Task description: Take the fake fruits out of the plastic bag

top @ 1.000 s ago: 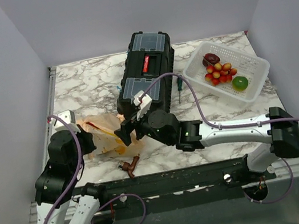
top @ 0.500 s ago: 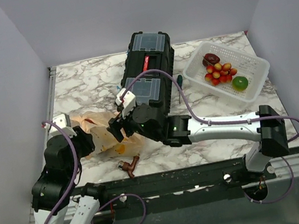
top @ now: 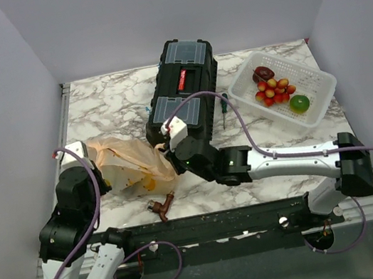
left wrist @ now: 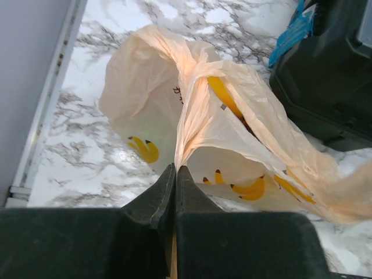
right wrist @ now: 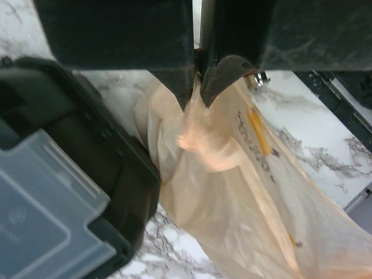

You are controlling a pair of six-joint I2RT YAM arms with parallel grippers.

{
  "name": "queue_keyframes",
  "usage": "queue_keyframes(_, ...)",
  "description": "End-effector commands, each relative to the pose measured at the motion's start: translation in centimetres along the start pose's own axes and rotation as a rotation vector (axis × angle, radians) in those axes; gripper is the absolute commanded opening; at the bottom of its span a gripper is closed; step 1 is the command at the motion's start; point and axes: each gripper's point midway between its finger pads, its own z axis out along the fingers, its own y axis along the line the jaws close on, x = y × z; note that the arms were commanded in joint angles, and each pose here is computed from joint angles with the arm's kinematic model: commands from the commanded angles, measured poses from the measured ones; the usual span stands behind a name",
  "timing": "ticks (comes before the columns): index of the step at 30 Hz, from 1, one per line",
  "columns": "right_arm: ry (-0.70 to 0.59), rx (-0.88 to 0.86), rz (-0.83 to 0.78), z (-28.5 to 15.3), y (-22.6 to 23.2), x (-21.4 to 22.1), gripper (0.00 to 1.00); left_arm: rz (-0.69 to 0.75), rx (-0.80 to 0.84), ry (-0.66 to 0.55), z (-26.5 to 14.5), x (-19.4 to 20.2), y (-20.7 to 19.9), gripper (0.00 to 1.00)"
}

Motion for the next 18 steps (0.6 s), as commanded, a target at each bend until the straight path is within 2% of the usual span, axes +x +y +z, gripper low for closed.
queue_keyframes(1,0.088,0.044,0.117,-2.5,-1.8,3.4,0.06,0.101,-0.095,-0.114,0.1,-2.6,1.9,0.00)
queue_keyframes(6,0.157,-0.028,0.240,-3.0,-0.9,8.0,0.06,0.130,-0.085,-0.236,0.2,-4.2,1.9,0.00)
queue_keyframes(10,0.169,-0.016,0.221,-3.1,-1.0,7.7,0.09,0.167,0.006,-0.230,0.0,-3.9,0.6,0.00)
queue_keyframes(12,0.160,-0.029,0.188,-3.4,-0.8,6.2,0.15,0.166,0.020,-0.227,0.1,-3.5,0.4,0.00)
queue_keyframes(14,0.133,-0.059,0.170,-4.1,-0.4,4.1,0.27,0.167,0.029,-0.228,0.2,-3.2,0.2,0.00)
queue_keyframes(18,0.074,-0.132,0.133,-5.2,0.5,0.7,0.61,0.173,0.051,-0.247,0.1,-3.0,0.0,0.00)
